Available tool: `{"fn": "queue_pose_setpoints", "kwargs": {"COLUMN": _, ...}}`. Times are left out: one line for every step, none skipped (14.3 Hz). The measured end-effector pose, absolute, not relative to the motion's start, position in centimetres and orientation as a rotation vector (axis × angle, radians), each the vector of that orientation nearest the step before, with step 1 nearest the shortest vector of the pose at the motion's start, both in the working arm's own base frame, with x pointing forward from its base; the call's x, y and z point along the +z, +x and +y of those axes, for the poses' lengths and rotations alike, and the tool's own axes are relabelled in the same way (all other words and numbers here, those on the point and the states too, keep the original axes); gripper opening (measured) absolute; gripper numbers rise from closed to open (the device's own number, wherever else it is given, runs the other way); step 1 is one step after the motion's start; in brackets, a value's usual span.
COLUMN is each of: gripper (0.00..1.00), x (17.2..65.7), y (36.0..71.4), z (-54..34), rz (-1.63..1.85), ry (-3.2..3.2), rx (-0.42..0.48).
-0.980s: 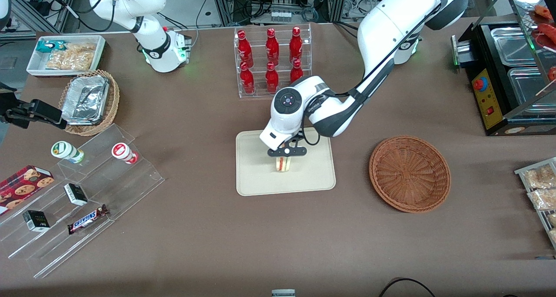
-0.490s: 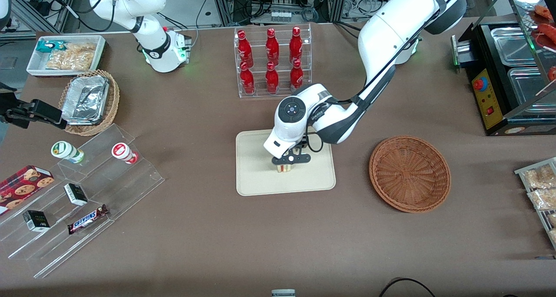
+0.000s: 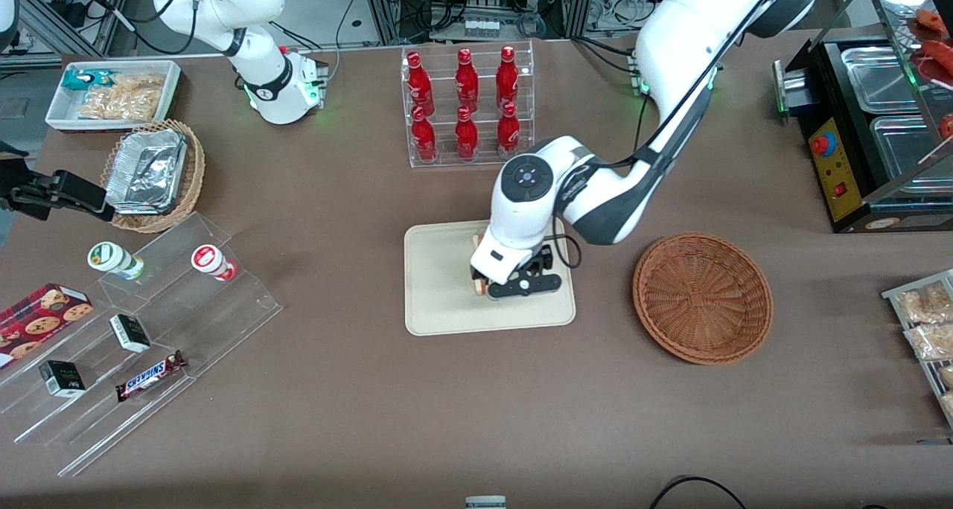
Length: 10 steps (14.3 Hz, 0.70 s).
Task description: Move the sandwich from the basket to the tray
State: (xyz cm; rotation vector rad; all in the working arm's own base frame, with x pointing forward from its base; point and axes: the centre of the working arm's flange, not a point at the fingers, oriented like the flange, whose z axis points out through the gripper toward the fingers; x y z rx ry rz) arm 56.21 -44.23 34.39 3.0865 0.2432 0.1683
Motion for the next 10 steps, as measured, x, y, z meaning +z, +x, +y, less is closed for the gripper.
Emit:
{"fn": "queue_pose_setpoints", "kwargs": {"gripper": 1.0, "x": 36.2, "y": 56.7, "z": -42.7, "rz": 0.233, "ry": 3.118, "rx": 0.182}}
{"fn": "queue_pose_setpoints", "kwargs": {"gripper": 1.0, "x": 37.9, "y": 57.2, "z": -40.9, "rz": 0.217, "ry": 3.155, "rx": 0.17}}
{"fn": "queue_pose_setpoints", "kwargs": {"gripper": 1.0, "x": 39.6, "y": 57.6, "z": -38.7, "rz": 0.21, "ry": 3.186, "rx": 0.136}}
{"fn": "queue_pose_setpoints", "kwargs": {"gripper": 1.0, "x": 41.5, "y": 57.9, "z": -36.3, "rz": 0.212, "ry": 3.209, "rx": 0.097}}
{"fn": "queue_pose_setpoints", "kwargs": {"gripper": 1.0, "x": 43.4, "y": 58.2, "z": -33.7, "rz": 0.225, "ry": 3.235, "rx": 0.06}}
{"fn": "queue_pose_setpoints", "kwargs": {"gripper": 1.0, "x": 45.3, "y": 58.2, "z": -30.8, "rz": 0.233, "ry": 3.261, "rx": 0.026}}
{"fn": "queue_pose_setpoints", "kwargs": {"gripper": 1.0, "x": 47.1, "y": 58.2, "z": -28.0, "rz": 0.23, "ry": 3.285, "rx": -0.007}}
{"fn": "queue_pose_setpoints", "kwargs": {"gripper": 1.0, "x": 48.8, "y": 58.0, "z": -25.4, "rz": 0.222, "ry": 3.299, "rx": -0.041}}
{"fn": "queue_pose_setpoints", "kwargs": {"gripper": 1.0, "x": 50.5, "y": 57.7, "z": -22.9, "rz": 0.217, "ry": 3.295, "rx": -0.077}}
{"fn": "queue_pose_setpoints", "kwargs": {"gripper": 1.0, "x": 52.1, "y": 57.5, "z": -20.5, "rz": 0.215, "ry": 3.279, "rx": -0.104}}
